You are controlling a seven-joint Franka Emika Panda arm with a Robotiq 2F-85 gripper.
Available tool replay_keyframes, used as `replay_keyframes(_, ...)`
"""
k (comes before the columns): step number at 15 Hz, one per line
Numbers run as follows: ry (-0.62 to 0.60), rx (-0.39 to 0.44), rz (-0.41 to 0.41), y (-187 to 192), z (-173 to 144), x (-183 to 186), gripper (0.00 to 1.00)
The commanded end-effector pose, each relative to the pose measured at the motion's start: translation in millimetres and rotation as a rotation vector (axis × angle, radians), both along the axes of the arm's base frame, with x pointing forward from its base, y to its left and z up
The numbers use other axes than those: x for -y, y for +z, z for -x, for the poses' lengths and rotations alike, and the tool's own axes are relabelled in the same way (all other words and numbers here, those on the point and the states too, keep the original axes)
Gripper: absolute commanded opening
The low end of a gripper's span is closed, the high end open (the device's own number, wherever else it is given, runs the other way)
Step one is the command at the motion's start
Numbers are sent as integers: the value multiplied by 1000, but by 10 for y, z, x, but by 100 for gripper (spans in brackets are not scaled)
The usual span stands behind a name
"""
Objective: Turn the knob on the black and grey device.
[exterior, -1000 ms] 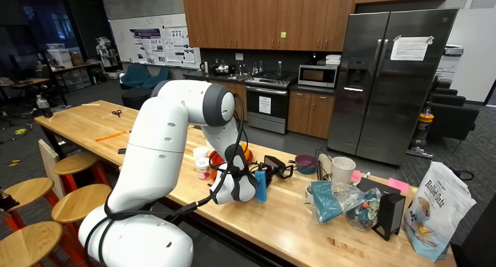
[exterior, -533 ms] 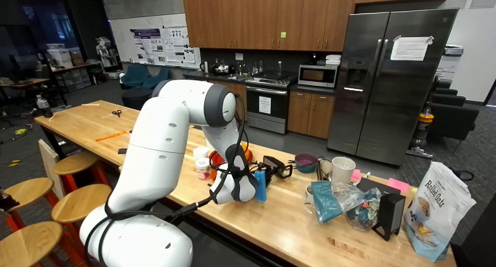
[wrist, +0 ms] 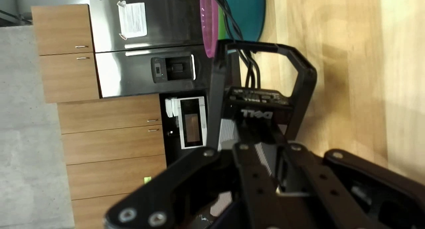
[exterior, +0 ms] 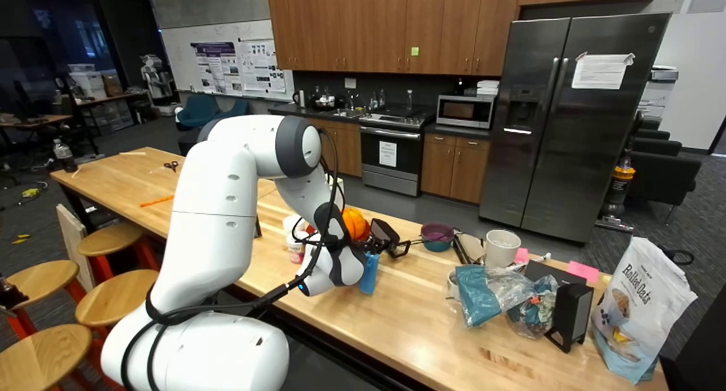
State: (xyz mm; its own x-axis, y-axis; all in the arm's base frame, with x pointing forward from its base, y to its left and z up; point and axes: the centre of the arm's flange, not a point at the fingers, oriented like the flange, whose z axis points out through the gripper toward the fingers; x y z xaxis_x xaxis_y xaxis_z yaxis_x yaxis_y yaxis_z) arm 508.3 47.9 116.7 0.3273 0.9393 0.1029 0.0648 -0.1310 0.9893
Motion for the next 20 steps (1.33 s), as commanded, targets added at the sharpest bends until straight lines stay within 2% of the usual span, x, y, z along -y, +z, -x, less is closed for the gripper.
replay_keyframes(1,61,29,-88,127,57,170,4)
replay_keyframes(7,139,58,-198,158,115,21,4)
replay_keyframes(12,240,103,-337,138,133,-65,4)
replay_keyframes(15,302,130,-363,155,162,-166,4)
replay_keyframes(16,317,132,-355,153,169,-198,31)
replay_keyframes(17,333,135,-348,141,186,-223,41)
replay_keyframes(20,359,156,-314,126,196,-265,57)
